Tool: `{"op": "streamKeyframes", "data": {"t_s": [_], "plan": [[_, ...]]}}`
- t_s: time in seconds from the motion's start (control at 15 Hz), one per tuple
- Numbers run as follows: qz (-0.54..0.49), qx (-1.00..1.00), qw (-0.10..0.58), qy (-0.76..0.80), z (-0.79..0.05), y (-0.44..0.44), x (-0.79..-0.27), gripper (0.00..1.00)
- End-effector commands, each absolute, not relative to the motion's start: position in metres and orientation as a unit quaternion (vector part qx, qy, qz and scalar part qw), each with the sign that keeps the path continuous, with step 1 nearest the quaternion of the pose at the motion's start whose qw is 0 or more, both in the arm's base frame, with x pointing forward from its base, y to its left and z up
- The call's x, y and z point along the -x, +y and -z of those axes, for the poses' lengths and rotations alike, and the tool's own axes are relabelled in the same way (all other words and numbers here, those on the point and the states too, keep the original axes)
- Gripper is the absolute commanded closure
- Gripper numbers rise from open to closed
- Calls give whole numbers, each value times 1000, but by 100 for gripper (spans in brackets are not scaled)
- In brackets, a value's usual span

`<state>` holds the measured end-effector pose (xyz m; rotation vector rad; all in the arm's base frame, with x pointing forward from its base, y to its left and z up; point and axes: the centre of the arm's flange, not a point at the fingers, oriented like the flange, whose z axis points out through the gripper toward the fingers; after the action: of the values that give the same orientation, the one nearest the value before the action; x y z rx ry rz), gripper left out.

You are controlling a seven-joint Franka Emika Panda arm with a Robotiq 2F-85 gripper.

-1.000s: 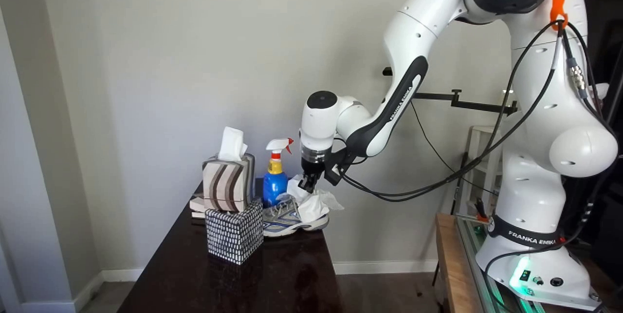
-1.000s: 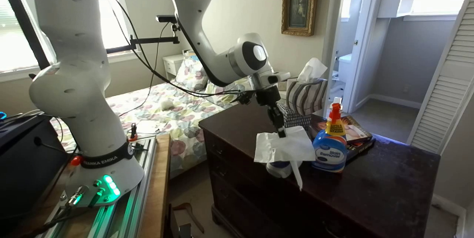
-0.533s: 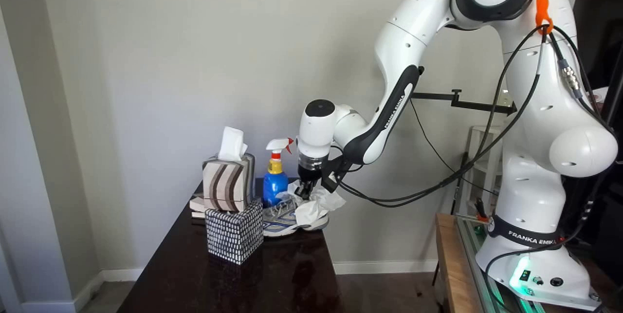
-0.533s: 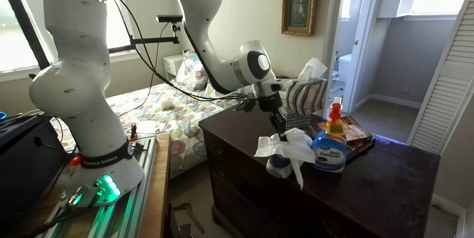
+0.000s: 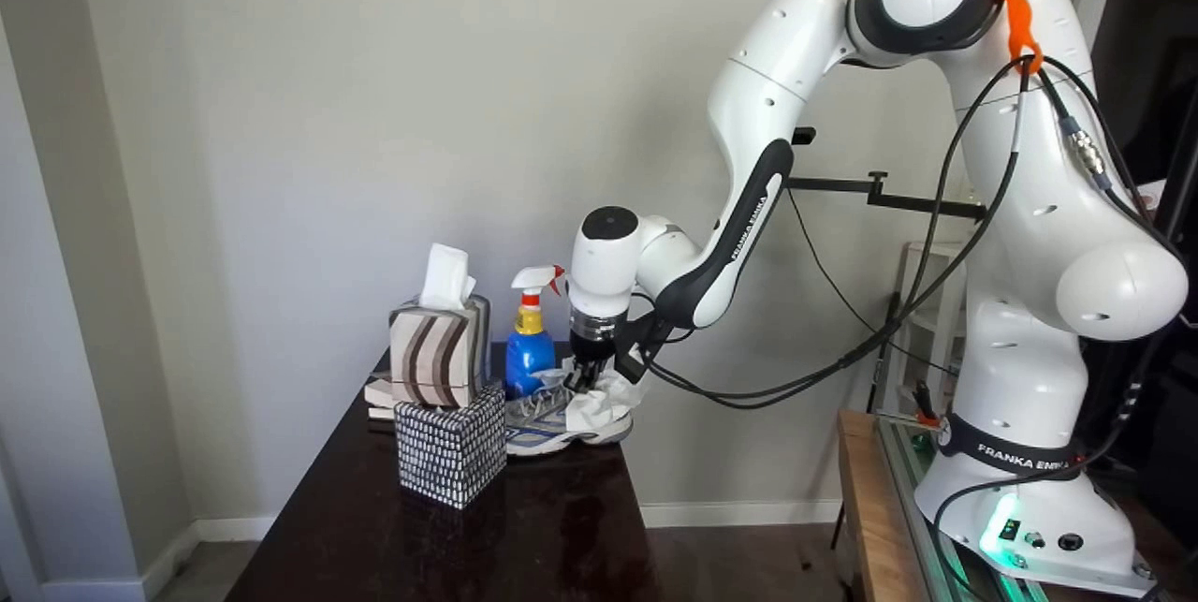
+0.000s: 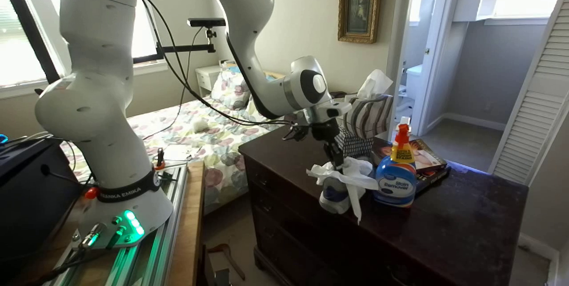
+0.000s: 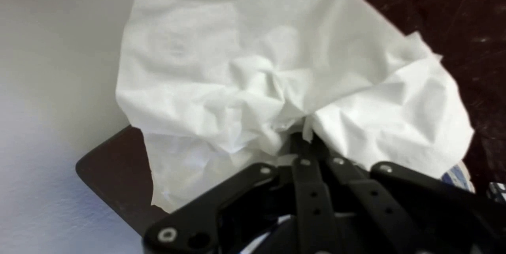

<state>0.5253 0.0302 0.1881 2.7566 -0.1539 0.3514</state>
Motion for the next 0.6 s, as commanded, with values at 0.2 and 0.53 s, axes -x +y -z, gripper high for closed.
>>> {"op": "streamKeyframes", "data": {"t_s": [0.2, 0.53], "plan": [[-121, -976, 174, -52, -174, 28, -533, 100], [-133, -974, 175, -54, -188, 28, -528, 56]]}}
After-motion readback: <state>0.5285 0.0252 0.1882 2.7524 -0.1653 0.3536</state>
